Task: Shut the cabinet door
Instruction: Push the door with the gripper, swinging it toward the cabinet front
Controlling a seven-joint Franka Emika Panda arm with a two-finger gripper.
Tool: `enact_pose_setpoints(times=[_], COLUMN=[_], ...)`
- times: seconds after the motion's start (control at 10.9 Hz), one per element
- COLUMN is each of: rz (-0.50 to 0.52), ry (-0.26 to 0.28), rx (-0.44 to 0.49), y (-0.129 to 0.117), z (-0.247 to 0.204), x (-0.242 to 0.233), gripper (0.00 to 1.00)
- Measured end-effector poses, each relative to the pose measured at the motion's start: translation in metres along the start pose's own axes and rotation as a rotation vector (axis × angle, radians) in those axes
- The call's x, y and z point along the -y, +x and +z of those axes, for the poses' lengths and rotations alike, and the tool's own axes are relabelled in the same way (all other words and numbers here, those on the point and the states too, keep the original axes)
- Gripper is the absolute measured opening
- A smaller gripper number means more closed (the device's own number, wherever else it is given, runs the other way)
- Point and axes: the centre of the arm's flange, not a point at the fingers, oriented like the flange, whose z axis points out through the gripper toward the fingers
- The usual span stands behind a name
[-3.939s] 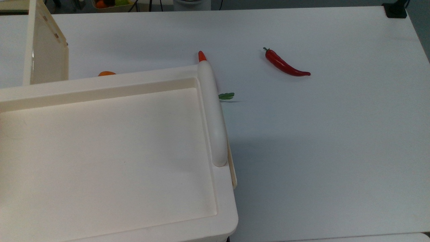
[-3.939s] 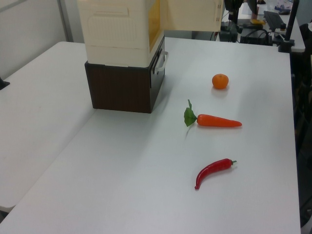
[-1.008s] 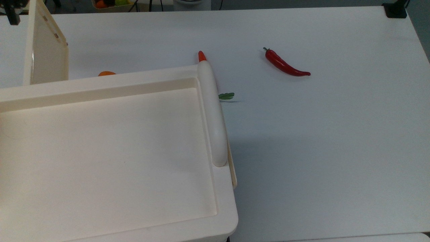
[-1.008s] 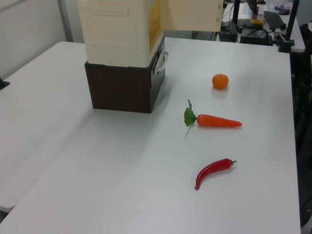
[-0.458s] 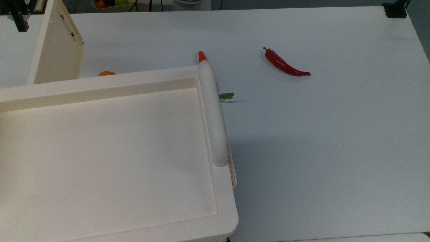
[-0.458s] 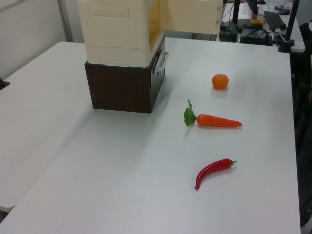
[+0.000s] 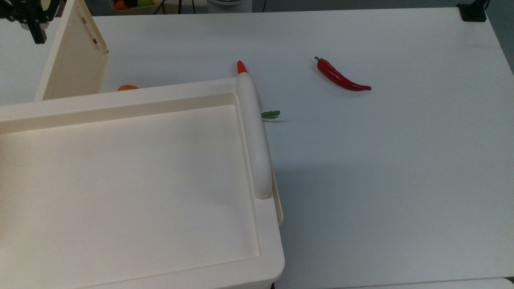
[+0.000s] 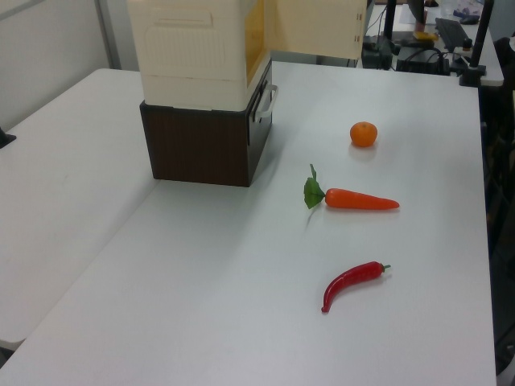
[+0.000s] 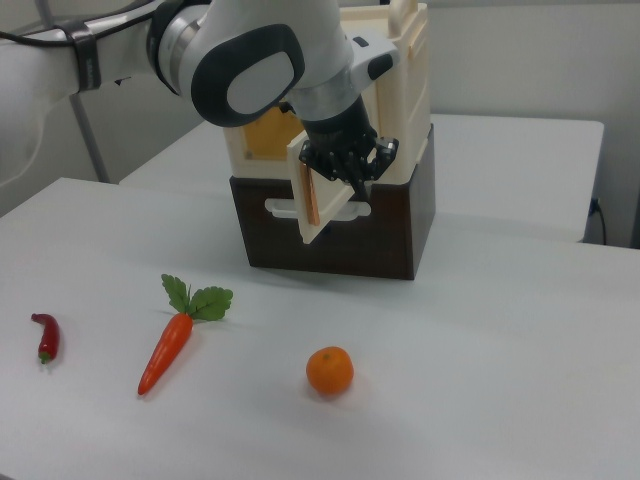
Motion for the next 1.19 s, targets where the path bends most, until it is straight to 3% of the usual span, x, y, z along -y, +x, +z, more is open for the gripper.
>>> enact_pose_setpoints(times=[1.19], rz=[-0.039], ry=[0.023], rx=[0.004], y=[0.013], z=[0.009], x=[0.025], gripper=[0.06])
